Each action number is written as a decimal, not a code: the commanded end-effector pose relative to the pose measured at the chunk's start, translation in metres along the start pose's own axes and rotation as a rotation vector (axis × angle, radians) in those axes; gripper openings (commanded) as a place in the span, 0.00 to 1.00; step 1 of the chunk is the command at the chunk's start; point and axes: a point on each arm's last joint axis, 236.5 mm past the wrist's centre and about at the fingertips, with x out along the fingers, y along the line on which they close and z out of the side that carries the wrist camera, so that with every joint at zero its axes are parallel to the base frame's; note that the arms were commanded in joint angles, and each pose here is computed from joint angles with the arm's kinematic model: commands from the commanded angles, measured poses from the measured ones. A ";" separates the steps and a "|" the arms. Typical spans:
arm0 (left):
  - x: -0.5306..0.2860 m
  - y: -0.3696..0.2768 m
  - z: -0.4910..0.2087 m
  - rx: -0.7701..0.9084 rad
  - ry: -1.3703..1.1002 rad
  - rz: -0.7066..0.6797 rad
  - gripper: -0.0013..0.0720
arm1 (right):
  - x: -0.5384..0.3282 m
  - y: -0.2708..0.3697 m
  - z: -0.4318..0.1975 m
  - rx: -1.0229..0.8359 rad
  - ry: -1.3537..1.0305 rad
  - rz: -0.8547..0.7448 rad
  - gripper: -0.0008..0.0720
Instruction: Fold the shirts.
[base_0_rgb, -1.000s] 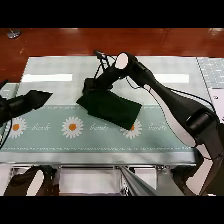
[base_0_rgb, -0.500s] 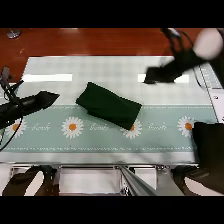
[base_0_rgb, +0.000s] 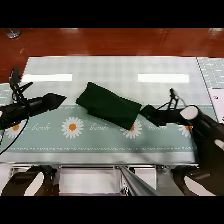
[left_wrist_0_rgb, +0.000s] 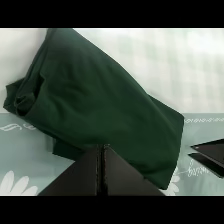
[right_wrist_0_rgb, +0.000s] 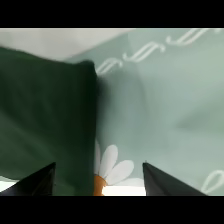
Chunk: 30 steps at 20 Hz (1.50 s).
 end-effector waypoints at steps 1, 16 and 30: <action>0.002 -0.004 -0.004 0.012 0.012 -0.009 0.05 | 0.035 0.018 -0.025 0.009 0.214 0.094 0.87; 0.002 -0.004 -0.004 0.013 0.012 -0.009 0.05 | -0.089 0.207 0.132 -0.518 -0.041 -0.009 0.06; 0.002 -0.004 -0.004 0.016 0.012 -0.009 0.05 | -0.361 0.006 0.157 0.006 -0.282 -0.449 0.06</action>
